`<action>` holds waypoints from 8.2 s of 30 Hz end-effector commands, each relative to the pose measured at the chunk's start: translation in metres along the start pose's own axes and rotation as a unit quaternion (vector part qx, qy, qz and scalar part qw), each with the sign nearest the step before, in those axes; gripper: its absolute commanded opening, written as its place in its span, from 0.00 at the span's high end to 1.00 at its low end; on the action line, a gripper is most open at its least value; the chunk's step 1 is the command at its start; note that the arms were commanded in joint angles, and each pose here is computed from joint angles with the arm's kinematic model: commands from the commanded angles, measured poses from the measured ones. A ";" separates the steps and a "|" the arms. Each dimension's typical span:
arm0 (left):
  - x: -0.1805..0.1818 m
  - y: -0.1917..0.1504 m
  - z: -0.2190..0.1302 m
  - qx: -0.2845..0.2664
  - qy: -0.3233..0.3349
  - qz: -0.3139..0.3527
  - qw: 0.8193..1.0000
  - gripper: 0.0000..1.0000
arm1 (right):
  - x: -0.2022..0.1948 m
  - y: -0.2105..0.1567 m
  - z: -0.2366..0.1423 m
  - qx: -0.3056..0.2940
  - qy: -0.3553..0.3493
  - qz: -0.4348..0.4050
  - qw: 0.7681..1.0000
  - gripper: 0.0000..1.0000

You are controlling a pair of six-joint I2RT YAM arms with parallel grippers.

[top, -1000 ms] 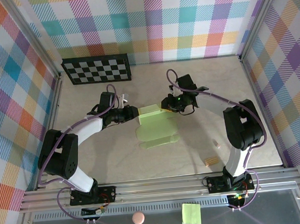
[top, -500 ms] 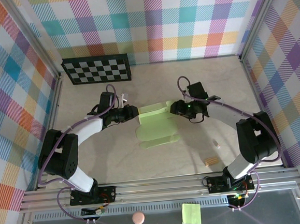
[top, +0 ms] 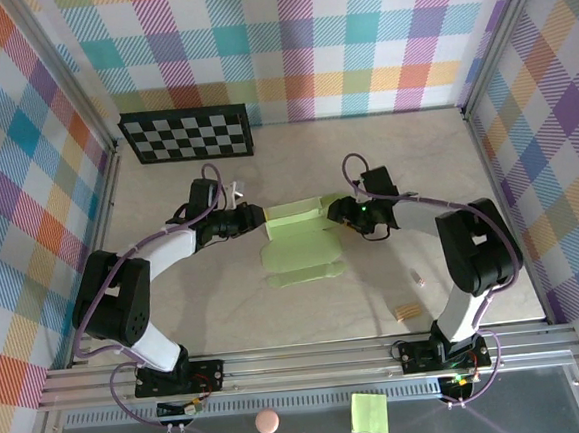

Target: Fold the paper box

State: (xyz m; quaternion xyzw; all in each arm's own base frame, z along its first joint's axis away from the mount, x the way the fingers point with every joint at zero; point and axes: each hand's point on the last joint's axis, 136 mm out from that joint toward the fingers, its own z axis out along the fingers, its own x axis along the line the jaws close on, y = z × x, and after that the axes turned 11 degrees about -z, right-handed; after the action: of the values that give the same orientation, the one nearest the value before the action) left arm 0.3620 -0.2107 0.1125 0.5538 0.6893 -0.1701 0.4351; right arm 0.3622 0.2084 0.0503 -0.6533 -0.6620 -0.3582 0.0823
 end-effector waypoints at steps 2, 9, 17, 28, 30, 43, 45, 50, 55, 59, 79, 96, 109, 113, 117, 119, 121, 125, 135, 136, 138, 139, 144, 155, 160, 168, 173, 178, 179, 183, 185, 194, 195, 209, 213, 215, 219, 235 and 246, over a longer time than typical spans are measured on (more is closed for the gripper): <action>0.024 -0.009 -0.001 0.007 0.030 -0.033 0.999 0.78 | 0.002 0.008 0.005 -0.016 0.020 0.006 1.000 0.41; 0.027 -0.006 0.001 0.003 0.028 -0.043 0.999 0.80 | -0.005 0.005 0.010 -0.016 0.013 0.017 1.000 0.38; 0.031 -0.005 -0.002 0.000 0.033 -0.053 0.998 0.82 | -0.006 0.006 0.014 -0.020 0.016 0.024 0.999 0.37; 0.033 -0.001 -0.003 -0.010 0.024 -0.066 0.998 0.83 | 0.008 0.008 0.015 -0.029 0.060 0.030 0.997 0.36; 0.035 0.000 -0.004 -0.015 0.025 -0.067 0.997 0.83 | 0.007 0.008 0.014 -0.030 0.059 0.031 0.997 0.36; 0.037 0.002 -0.006 -0.021 0.023 -0.077 0.997 0.84 | 0.012 0.009 0.015 -0.037 0.082 0.046 0.995 0.37; 0.037 0.002 -0.005 -0.020 0.020 -0.079 0.996 0.84 | 0.016 0.011 0.012 -0.043 0.088 0.046 0.994 0.39; 0.036 0.001 -0.003 -0.014 0.013 -0.082 0.996 0.84 | 0.022 0.017 0.004 -0.060 0.095 0.040 0.993 0.48; 0.032 -0.001 0.001 -0.002 0.004 -0.085 0.996 0.84 | 0.035 0.023 -0.001 -0.073 0.127 0.034 0.989 0.56; 0.031 -0.004 0.005 0.009 0.001 -0.087 0.996 0.84 | 0.041 0.024 0.001 -0.072 0.141 0.031 0.987 0.61; 0.024 -0.014 0.017 0.029 -0.002 -0.084 0.996 0.84 | 0.055 0.008 0.029 -0.044 0.161 0.034 0.985 0.60; 0.026 -0.018 0.017 0.029 0.001 -0.085 0.996 0.84 | 0.036 -0.020 0.054 0.008 0.100 0.037 0.994 0.45; 0.028 -0.017 0.018 0.029 0.005 -0.086 0.996 0.84 | 0.021 -0.030 0.058 0.033 0.054 0.041 0.997 0.42; 0.029 -0.017 0.017 0.024 0.009 -0.085 0.996 0.84 | 0.024 -0.025 0.048 0.032 0.042 0.020 0.998 0.44; 0.030 -0.016 0.017 0.024 0.011 -0.085 0.996 0.84 | 0.039 -0.019 0.035 0.031 0.065 -0.012 0.997 0.44; 0.031 -0.016 0.017 0.023 0.014 -0.086 0.996 0.84 | 0.041 -0.019 0.026 0.034 0.067 -0.022 0.997 0.45; 0.030 -0.016 0.017 0.021 0.014 -0.085 0.996 0.84 | 0.039 -0.021 0.017 0.036 0.064 -0.029 0.997 0.45; 0.030 -0.015 0.017 0.021 0.014 -0.086 0.996 0.84 | 0.035 -0.024 -0.005 0.040 0.049 -0.047 0.997 0.45; 0.029 -0.012 0.019 0.021 0.013 -0.086 0.996 0.84 | 0.038 0.002 -0.064 0.019 -0.033 -0.143 0.989 0.46; 0.028 -0.012 0.019 0.021 0.013 -0.085 0.996 0.84 | 0.039 0.007 -0.069 0.015 -0.043 -0.154 0.987 0.46; 0.029 -0.012 0.019 0.021 0.015 -0.086 0.996 0.84 | 0.038 0.018 -0.078 0.006 -0.069 -0.175 0.982 0.45; 0.030 -0.013 0.019 0.022 0.015 -0.086 0.996 0.84 | 0.036 0.023 -0.082 0.003 -0.085 -0.183 0.979 0.45; 0.030 -0.012 0.019 0.020 0.015 -0.087 0.996 0.84 | 0.017 0.036 -0.081 0.015 -0.152 -0.205 0.967 0.45; 0.029 -0.011 0.019 0.019 0.014 -0.086 0.996 0.84 | 0.011 0.021 -0.050 0.069 -0.126 -0.195 0.970 0.65; 0.029 -0.011 0.022 0.024 0.011 -0.087 0.996 0.84 | 0.019 0.013 -0.058 0.073 -0.130 -0.193 0.970 0.88; 0.028 -0.012 0.025 0.026 0.011 -0.087 0.996 0.84 | 0.034 -0.005 -0.073 0.071 -0.137 -0.139 0.978 0.98; 0.027 -0.014 0.027 0.030 0.009 -0.087 0.996 0.83 | 0.042 -0.016 -0.074 0.071 -0.137 -0.111 0.982 0.99; 0.020 -0.016 0.029 0.036 0.002 -0.079 0.996 0.82 | 0.047 -0.019 -0.068 0.066 -0.136 -0.089 0.984 1.00; 0.019 -0.017 0.029 0.037 0.000 -0.078 0.996 0.81 | 0.048 -0.017 -0.067 0.063 -0.135 -0.086 0.985 1.00; 0.013 -0.024 0.024 0.050 -0.003 -0.065 0.997 0.74 | 0.051 -0.002 -0.057 0.050 -0.135 -0.098 0.985 1.00; 0.010 -0.031 0.019 0.060 -0.005 -0.053 0.997 0.69 | 0.051 0.007 -0.051 0.052 -0.141 -0.113 0.982 1.00; -0.004 -0.085 -0.002 0.150 -0.021 -0.012 0.988 0.48 | 0.076 0.044 -0.018 0.063 -0.107 -0.210 0.970 1.00; -0.005 -0.089 -0.002 0.159 -0.023 -0.011 0.987 0.47 | 0.078 0.046 -0.014 0.067 -0.100 -0.220 0.968 1.00; -0.041 -0.077 0.016 0.161 -0.035 0.018 0.986 0.29 | 0.094 0.038 0.015 0.092 -0.056 -0.290 0.951 1.00; -0.042 -0.065 0.018 0.141 -0.018 0.028 0.989 0.24 | 0.094 0.036 0.015 0.091 -0.054 -0.293 0.950 1.00; -0.039 -0.057 0.020 0.127 0.000 0.034 0.991 0.24 | 0.095 0.034 0.015 0.092 -0.052 -0.294 0.950 1.00; -0.040 -0.036 0.025 0.097 0.014 0.041 0.994 0.28 | 0.096 0.033 0.014 0.091 -0.051 -0.298 0.949 1.00; -0.026 -0.006 0.050 0.070 -0.002 -0.001 0.998 0.53 | 0.110 0.024 0.013 0.095 -0.036 -0.294 0.950 1.00; -0.018 -0.011 0.056 0.074 -0.011 -0.020 0.997 0.56 | 0.125 0.008 0.011 0.095 -0.028 -0.255 0.962 1.00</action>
State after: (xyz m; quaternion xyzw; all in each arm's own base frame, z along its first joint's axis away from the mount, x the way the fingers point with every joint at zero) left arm 0.3747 -0.2656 0.1024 0.5750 0.6783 -0.2272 0.3972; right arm 0.3723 0.3026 0.1024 -0.4588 -0.8480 -0.2651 0.0084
